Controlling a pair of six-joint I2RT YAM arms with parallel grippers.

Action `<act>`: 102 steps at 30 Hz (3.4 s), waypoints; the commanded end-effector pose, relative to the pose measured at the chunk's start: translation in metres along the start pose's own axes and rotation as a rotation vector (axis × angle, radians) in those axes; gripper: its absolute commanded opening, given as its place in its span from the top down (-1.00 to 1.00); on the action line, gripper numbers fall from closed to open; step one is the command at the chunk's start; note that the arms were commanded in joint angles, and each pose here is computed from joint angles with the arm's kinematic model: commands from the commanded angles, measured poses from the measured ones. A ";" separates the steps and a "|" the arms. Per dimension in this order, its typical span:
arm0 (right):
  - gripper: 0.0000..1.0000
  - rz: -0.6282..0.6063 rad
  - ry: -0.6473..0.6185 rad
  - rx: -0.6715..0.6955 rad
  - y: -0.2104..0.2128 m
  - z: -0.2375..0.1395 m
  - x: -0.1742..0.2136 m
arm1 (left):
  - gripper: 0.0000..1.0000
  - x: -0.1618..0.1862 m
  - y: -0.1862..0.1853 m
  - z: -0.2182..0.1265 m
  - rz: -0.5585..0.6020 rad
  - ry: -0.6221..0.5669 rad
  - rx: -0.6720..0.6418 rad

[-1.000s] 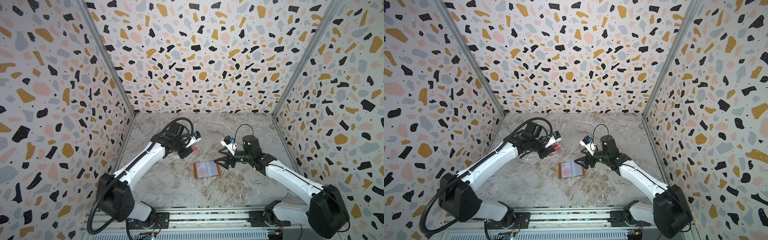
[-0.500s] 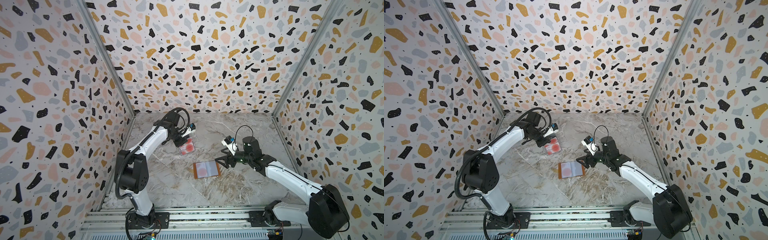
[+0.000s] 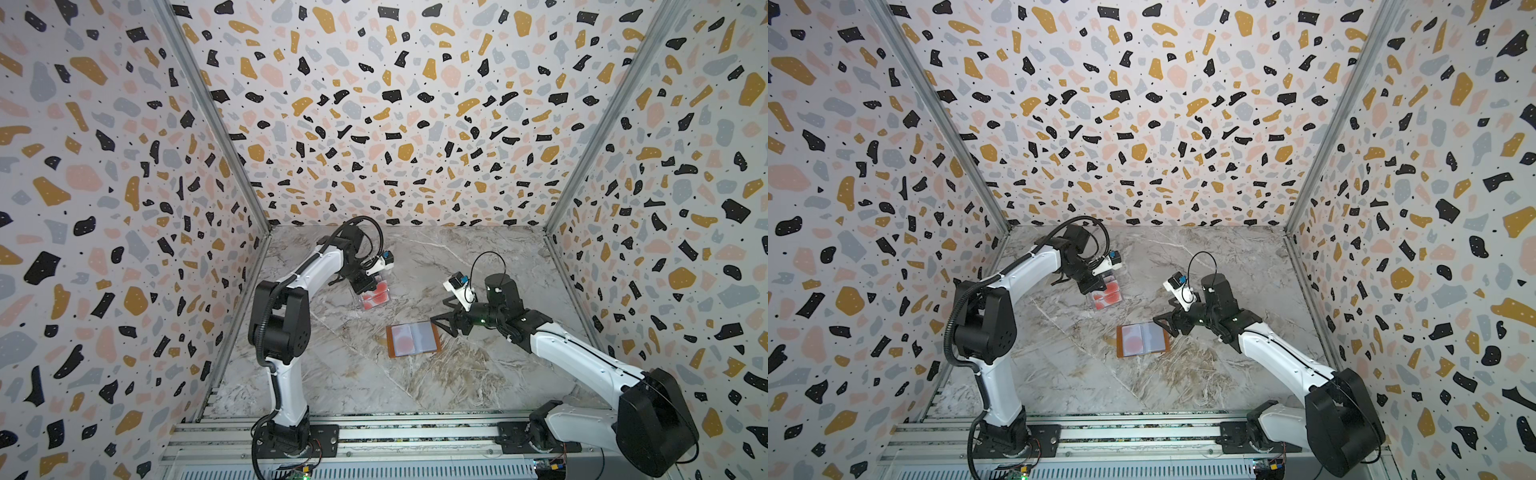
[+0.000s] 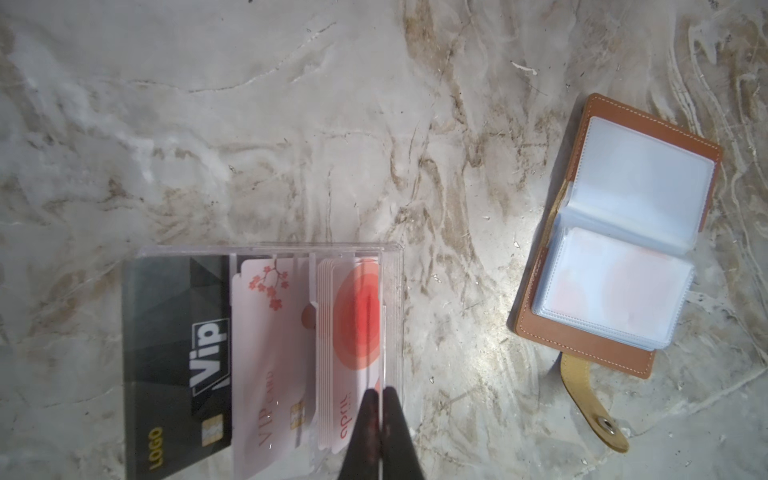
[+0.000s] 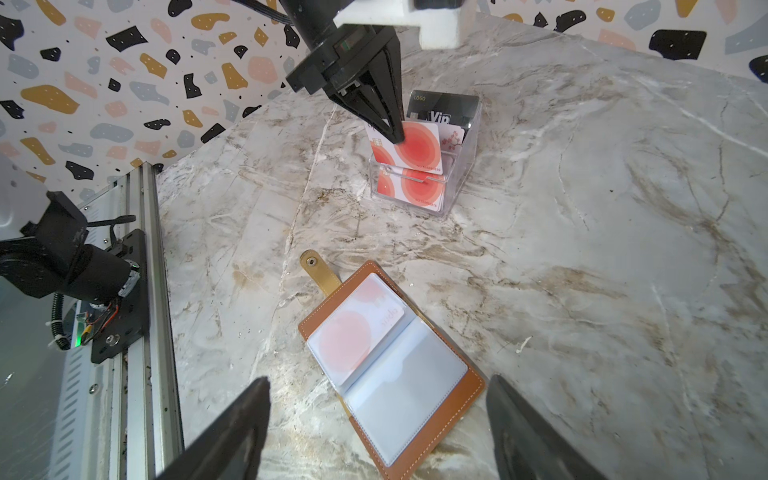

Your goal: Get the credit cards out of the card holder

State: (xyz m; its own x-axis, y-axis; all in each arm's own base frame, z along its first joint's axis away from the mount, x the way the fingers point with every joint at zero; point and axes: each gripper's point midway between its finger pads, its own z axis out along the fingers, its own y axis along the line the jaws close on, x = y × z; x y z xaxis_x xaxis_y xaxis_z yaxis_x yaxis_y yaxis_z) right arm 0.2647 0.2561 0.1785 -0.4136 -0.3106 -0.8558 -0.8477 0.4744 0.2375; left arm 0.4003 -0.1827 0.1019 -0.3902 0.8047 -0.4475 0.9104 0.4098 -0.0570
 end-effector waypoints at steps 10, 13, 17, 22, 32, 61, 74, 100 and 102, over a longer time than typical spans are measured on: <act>-0.64 -0.019 -0.026 0.006 0.002 -0.005 -0.006 | 1.00 0.005 0.006 0.007 0.019 0.021 0.014; -0.64 -0.019 -0.025 0.006 0.001 -0.005 -0.005 | 1.00 0.003 0.006 0.006 0.020 0.011 0.017; -0.64 -0.020 -0.026 0.005 0.001 -0.005 -0.005 | 1.00 -0.004 0.006 -0.003 0.036 -0.017 0.009; -0.64 -0.019 -0.026 0.007 0.000 -0.005 -0.005 | 1.00 -0.006 0.011 -0.008 0.054 -0.009 -0.025; -0.64 -0.018 -0.027 0.007 0.000 -0.005 -0.006 | 1.00 -0.004 0.027 -0.011 0.046 0.010 -0.103; -0.64 -0.010 -0.030 -0.005 -0.003 -0.005 -0.005 | 1.00 -0.002 0.023 -0.007 0.028 0.021 -0.045; -0.64 -0.010 -0.036 -0.004 -0.004 -0.006 -0.005 | 1.00 0.009 0.020 0.010 0.012 0.050 -0.005; -0.64 -0.012 -0.041 0.005 -0.005 -0.007 -0.005 | 0.74 0.009 0.021 0.015 -0.043 0.048 0.001; -0.64 -0.013 -0.042 0.005 -0.005 -0.007 -0.005 | 0.70 0.007 0.022 0.013 -0.043 0.045 -0.010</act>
State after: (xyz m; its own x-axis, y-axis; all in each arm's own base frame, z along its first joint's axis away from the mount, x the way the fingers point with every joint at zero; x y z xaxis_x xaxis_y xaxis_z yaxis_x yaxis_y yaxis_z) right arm 0.2689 0.2503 0.1773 -0.4158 -0.2947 -0.8604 -0.8428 0.4804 0.2427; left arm 0.4188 -0.1755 0.0819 -0.4218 0.8107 -0.4060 0.8986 0.4333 -0.0685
